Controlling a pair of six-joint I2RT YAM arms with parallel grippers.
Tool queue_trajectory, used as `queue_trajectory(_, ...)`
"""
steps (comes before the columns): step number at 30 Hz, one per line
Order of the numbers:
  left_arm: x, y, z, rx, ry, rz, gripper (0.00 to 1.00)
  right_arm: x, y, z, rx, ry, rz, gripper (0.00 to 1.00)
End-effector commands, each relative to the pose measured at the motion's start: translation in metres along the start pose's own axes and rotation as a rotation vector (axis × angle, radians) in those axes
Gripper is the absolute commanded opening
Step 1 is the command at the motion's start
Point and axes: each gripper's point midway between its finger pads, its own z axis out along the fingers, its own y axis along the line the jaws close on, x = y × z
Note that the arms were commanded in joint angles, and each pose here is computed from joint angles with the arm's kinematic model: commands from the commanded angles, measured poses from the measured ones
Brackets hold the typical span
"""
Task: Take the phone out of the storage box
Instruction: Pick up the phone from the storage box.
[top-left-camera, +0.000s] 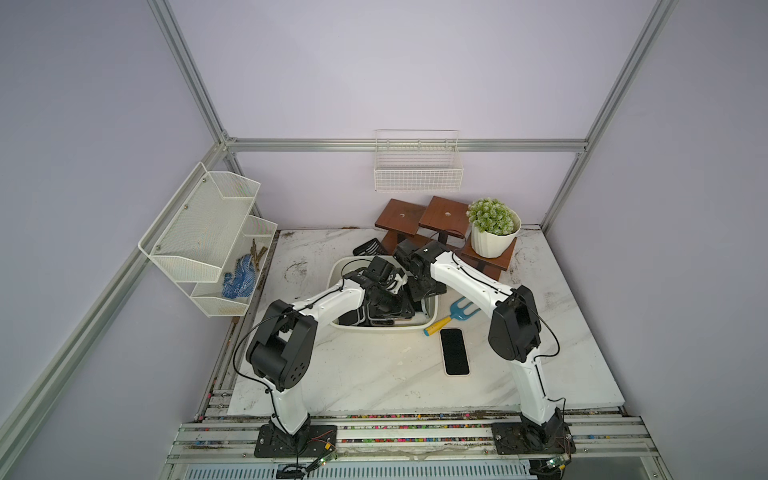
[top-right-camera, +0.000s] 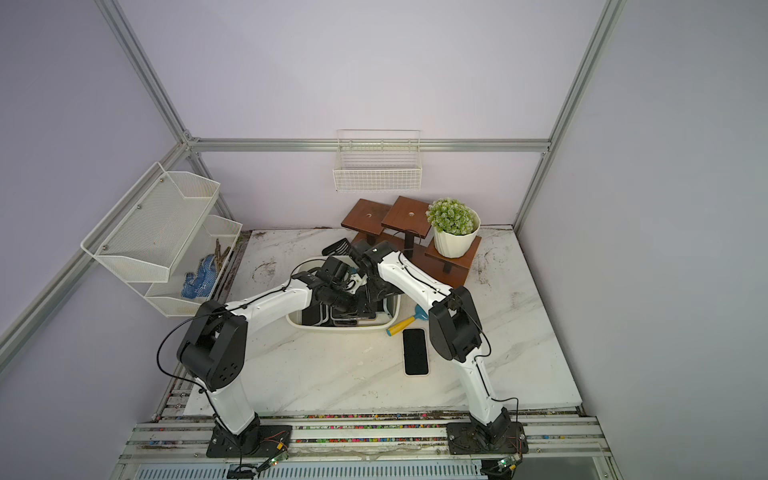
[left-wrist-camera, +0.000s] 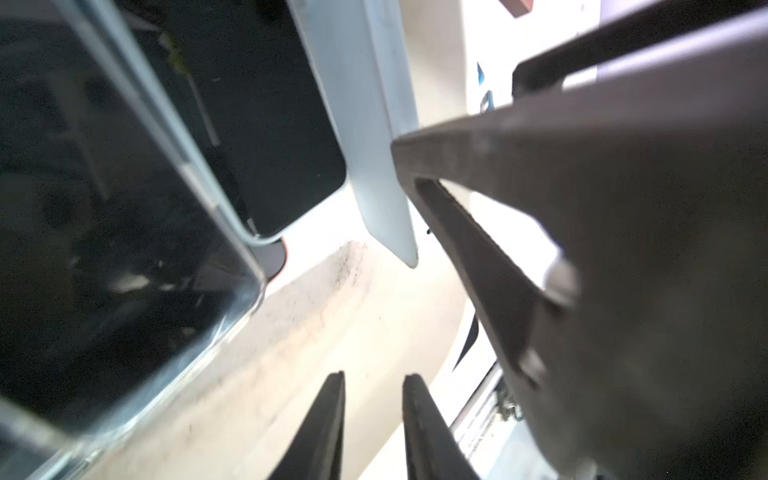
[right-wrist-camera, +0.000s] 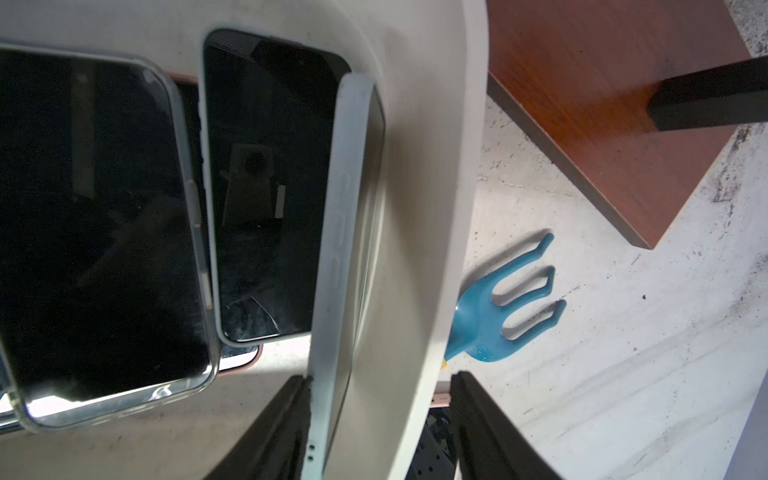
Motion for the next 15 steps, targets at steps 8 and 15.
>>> queue_trajectory(8, -0.022, 0.000, 0.035, 0.060, -0.040, -0.035, 0.25, 0.022, -0.021, 0.025, 0.045, 0.116, -0.026, 0.63)
queue_trajectory(15, -0.026, 0.007, 0.048, 0.057, -0.029, -0.063, 0.25, 0.011, -0.012, 0.013, -0.090, 0.073, 0.052, 0.81)
